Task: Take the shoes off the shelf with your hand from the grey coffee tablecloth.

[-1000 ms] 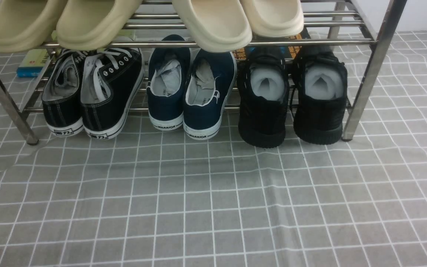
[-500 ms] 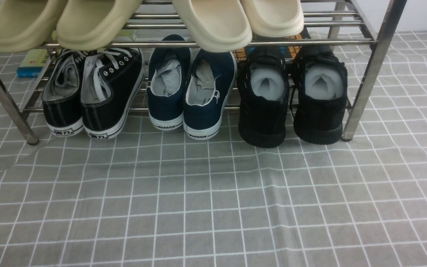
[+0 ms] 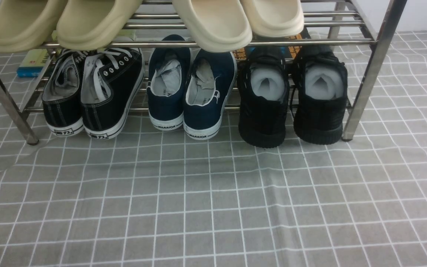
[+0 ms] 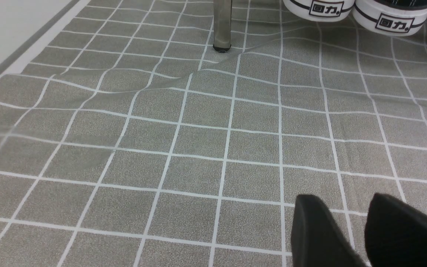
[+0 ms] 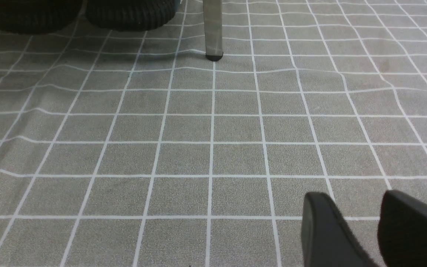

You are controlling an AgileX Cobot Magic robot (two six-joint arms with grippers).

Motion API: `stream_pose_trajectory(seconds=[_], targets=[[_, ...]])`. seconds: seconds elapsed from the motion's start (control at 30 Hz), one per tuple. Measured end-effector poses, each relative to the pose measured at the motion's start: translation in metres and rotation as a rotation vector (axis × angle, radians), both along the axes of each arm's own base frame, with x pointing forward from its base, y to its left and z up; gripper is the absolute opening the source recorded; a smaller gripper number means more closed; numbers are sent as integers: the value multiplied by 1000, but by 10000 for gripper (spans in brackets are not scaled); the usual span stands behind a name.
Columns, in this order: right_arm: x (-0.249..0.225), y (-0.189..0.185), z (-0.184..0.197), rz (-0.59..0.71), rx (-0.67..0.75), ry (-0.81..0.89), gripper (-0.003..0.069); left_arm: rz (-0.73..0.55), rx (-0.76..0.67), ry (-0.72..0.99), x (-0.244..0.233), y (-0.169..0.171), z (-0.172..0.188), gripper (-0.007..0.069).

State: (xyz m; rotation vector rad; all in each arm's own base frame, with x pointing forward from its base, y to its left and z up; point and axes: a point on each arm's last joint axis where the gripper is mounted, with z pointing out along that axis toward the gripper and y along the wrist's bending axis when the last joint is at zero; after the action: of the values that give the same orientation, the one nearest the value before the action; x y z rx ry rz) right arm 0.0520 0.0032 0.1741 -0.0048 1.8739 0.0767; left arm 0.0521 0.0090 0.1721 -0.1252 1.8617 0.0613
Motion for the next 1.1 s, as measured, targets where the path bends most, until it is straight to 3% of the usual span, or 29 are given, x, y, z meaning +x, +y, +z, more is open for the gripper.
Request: stream_pose_trajectory(seconds=[0.1, 0.17, 0.27, 0.43, 0.57, 0.67, 0.7, 0.77, 0.8, 0.87, 0.9, 0.93, 1.0, 1.1], targets=[[0, 2, 1, -15, 121, -2, 239, 0, 0, 0, 0, 0, 0, 240], [0, 9, 2, -47, 505, 26, 239, 0, 0, 0, 0, 0, 0, 240], [0, 15, 3, -78, 844, 70, 239, 0, 0, 0, 0, 0, 0, 240], [1, 16, 8, -94, 1026, 40, 239, 0, 0, 0, 0, 0, 0, 240], [0, 14, 25, -61, 953, -39, 176, 0, 0, 0, 0, 0, 0, 240], [-2, 13, 56, -13, 776, -104, 89, 0, 0, 0, 0, 0, 0, 240], [0, 13, 81, 5, 634, -80, 20, 0, 0, 0, 0, 0, 0, 240], [4, 14, 92, 4, 557, 1, -5, 0, 0, 0, 0, 0, 0, 240], [19, 14, 107, -42, 461, 238, -8, 0, 1, 0, 0, 0, 0, 240], [38, 13, 112, -108, 400, 480, -3, 0, 1, 0, 0, 0, 0, 240], [40, 13, 111, -114, 393, 508, -3, 0, 1, 0, 0, 0, 0, 240], [58, 14, 108, -133, 332, 715, 1, 0, 1, 0, 0, 0, 0, 240], [82, 22, 103, -72, 275, 857, 5, 0, 1, 0, 0, 0, 0, 240], [103, 40, 102, 78, 236, 918, 15, 0, 1, 0, 0, 0, 0, 240]])
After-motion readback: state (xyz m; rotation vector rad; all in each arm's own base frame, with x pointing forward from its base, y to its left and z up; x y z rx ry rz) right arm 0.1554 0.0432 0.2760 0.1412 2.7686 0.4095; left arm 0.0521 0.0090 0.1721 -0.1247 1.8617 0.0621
